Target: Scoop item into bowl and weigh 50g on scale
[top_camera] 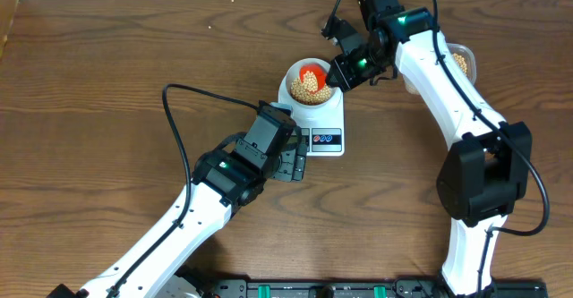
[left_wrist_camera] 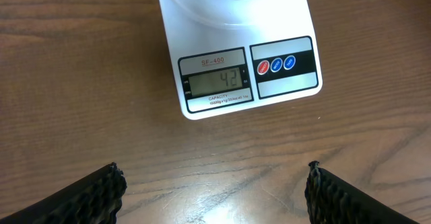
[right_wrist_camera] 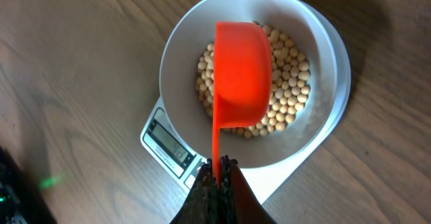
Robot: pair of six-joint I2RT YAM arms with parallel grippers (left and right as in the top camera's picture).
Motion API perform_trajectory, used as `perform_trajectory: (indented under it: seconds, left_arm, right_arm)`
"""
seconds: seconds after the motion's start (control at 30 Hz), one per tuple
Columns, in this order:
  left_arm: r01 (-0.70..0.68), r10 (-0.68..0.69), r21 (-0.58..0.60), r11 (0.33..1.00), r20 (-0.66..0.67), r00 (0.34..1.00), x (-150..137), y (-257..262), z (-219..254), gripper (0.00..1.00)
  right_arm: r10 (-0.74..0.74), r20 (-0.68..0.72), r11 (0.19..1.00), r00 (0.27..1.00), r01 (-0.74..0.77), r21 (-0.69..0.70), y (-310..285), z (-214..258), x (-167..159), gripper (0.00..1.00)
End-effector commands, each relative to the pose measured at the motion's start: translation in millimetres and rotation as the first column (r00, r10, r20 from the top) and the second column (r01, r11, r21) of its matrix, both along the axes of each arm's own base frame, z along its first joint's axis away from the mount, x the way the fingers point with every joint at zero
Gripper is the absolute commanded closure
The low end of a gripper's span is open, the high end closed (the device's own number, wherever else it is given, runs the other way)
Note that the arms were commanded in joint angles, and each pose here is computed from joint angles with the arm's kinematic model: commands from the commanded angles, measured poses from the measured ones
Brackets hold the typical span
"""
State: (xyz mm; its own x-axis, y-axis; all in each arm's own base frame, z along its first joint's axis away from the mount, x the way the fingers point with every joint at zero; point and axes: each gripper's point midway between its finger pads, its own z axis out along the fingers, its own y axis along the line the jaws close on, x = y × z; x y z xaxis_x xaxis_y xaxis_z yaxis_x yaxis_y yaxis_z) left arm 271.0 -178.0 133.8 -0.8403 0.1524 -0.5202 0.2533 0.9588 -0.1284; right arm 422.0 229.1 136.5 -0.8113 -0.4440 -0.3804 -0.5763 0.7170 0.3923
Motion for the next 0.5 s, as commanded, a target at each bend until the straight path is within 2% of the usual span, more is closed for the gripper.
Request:
perform_trajectory:
  seconds: [0.0, 0.47]
  left_arm:
    - [-0.002, 0.002, 0.009, 1.0, 0.007, 1.0, 1, 2, 0, 0.12]
    - [-0.002, 0.002, 0.009, 1.0, 0.007, 1.0, 2, 2, 0, 0.12]
  right_arm:
    - [-0.007, 0.051, 1.0, 0.999, 0.006, 0.013, -9, 27, 0, 0.99]
    - [0.007, 0.118, 0.999, 0.993, -0.002, -0.041, -9, 38, -1, 0.99]
